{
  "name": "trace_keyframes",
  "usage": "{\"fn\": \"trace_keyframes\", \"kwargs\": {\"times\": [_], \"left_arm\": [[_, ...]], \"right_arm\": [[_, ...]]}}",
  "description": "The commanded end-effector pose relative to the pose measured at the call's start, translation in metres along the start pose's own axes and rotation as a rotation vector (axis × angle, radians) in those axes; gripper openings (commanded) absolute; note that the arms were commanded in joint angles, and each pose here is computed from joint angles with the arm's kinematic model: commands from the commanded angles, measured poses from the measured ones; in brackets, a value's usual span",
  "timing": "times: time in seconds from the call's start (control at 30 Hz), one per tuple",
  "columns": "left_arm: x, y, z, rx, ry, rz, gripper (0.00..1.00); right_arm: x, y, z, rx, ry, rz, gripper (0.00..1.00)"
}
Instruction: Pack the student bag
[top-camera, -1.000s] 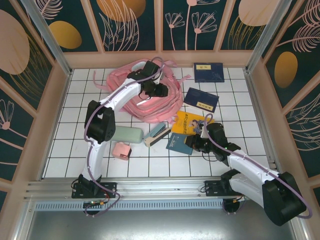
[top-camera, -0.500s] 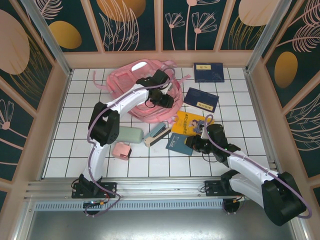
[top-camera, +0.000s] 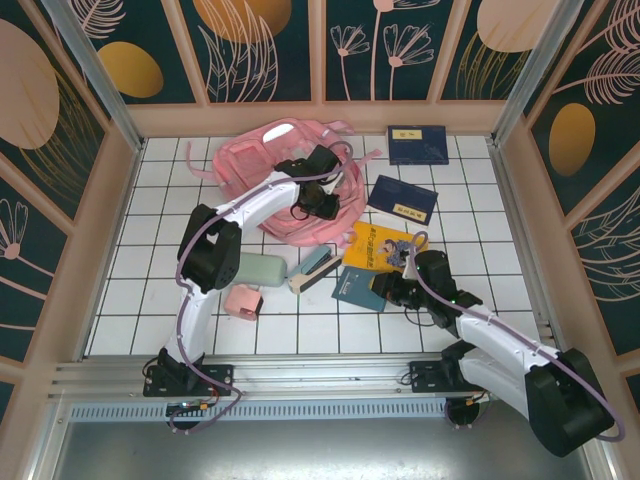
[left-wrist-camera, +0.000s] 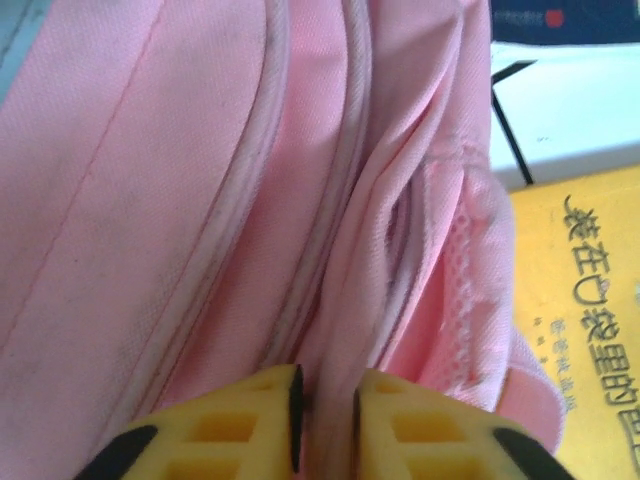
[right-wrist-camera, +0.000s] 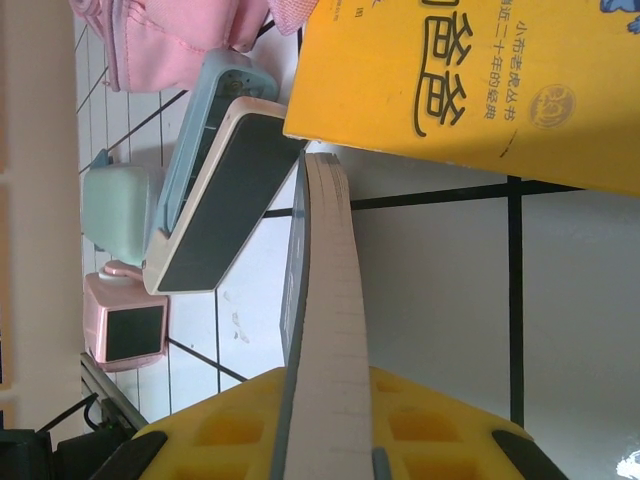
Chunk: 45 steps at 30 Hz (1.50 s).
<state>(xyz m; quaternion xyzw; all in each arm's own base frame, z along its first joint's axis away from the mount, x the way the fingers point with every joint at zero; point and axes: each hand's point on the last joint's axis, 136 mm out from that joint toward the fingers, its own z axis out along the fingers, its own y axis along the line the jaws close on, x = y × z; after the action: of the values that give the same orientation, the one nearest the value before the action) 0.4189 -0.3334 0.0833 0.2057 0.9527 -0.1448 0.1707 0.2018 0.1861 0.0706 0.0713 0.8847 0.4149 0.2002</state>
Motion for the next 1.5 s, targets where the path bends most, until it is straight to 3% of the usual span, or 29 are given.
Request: {"fn": "trace_keyframes", "kwargs": {"times": [0.0, 0.2, 0.47, 0.57, 0.7, 0.9, 1.07, 1.47], "left_arm": [[-0.019, -0.001, -0.025, -0.02, -0.067, 0.013, 0.0], [-0.044, -0.003, -0.065, -0.041, -0.173, 0.022, 0.0], [-0.092, 0.015, -0.175, -0.175, -0.456, -0.018, 0.0], [-0.098, 0.005, -0.198, -0.126, -0.512, -0.006, 0.0], [-0.09, -0.013, -0.182, -0.017, -0.442, 0.01, 0.0], [-0.061, -0.04, -0.117, 0.25, -0.249, -0.03, 0.0], [-0.054, -0.034, -0.088, 0.325, -0.216, -0.116, 0.03], [-0.049, -0.028, -0.066, 0.402, -0.179, -0.185, 0.07]], "right_arm": [[0.017, -0.031, -0.002, 0.117, 0.032, 0.03, 0.0], [0.002, -0.017, -0.017, 0.15, -0.026, 0.013, 0.0], [-0.025, 0.028, -0.047, 0.176, -0.109, -0.036, 0.0], [-0.032, 0.043, -0.052, 0.179, -0.116, -0.07, 0.0], [-0.041, 0.058, -0.056, 0.163, -0.123, -0.095, 0.0], [-0.038, 0.055, -0.05, 0.152, -0.111, -0.075, 0.0], [-0.025, 0.041, -0.044, 0.147, -0.09, -0.037, 0.0], [-0.02, 0.032, -0.046, 0.158, -0.096, -0.022, 0.0]]}}
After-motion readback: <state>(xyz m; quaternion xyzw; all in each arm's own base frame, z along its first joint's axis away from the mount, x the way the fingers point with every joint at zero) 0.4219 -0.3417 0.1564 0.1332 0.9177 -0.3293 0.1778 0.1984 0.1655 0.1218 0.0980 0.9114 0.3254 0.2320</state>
